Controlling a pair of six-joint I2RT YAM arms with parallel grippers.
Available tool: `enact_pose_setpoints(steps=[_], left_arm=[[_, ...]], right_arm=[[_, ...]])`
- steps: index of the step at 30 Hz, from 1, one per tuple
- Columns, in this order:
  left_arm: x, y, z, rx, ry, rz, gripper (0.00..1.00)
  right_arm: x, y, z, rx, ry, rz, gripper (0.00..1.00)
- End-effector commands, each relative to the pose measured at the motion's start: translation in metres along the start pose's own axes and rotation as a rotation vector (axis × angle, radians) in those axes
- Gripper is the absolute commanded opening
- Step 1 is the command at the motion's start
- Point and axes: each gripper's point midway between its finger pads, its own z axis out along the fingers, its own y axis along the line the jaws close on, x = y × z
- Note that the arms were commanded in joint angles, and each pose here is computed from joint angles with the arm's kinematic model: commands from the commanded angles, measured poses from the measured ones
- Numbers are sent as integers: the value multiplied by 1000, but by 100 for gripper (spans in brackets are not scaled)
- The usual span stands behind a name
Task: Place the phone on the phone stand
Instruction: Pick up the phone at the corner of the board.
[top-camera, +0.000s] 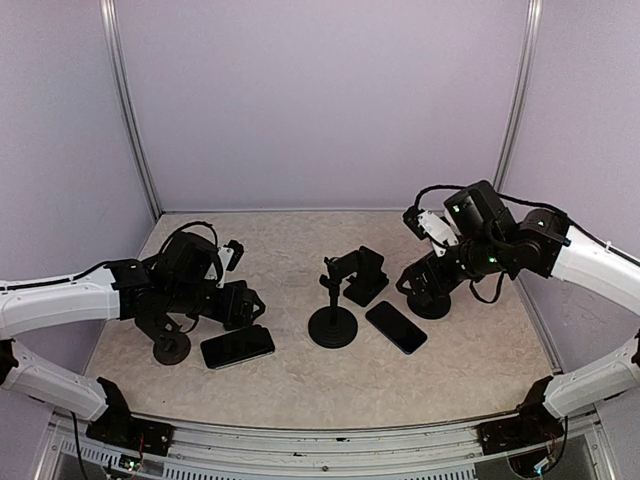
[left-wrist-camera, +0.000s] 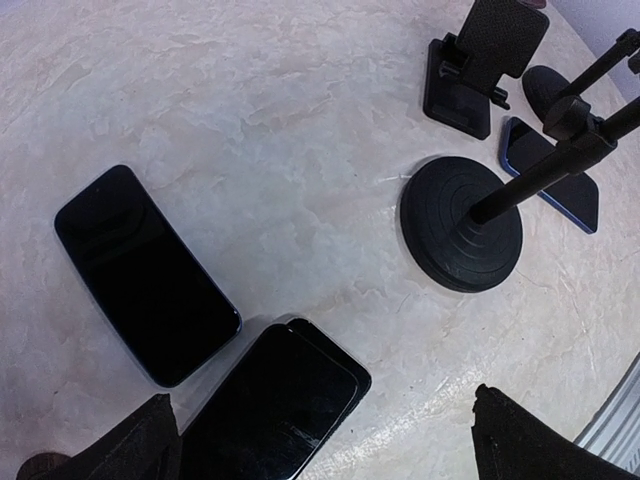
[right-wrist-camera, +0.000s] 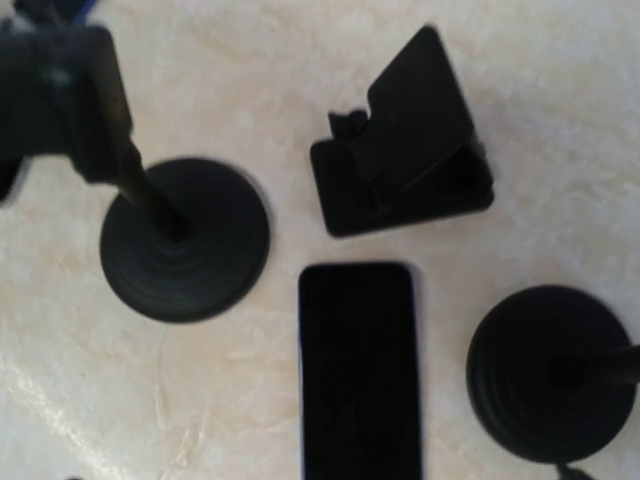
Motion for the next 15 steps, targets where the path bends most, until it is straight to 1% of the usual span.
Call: enact_pose_setpoints(steps=[1,15], left_arm=[[-6,-3,-4,10,-38,-2,99],[-16,0,-14,-1,-91,-31,99]], right_arm=[[15,1,16,28,60,14,100],[59,7,74,29,214,3,100]])
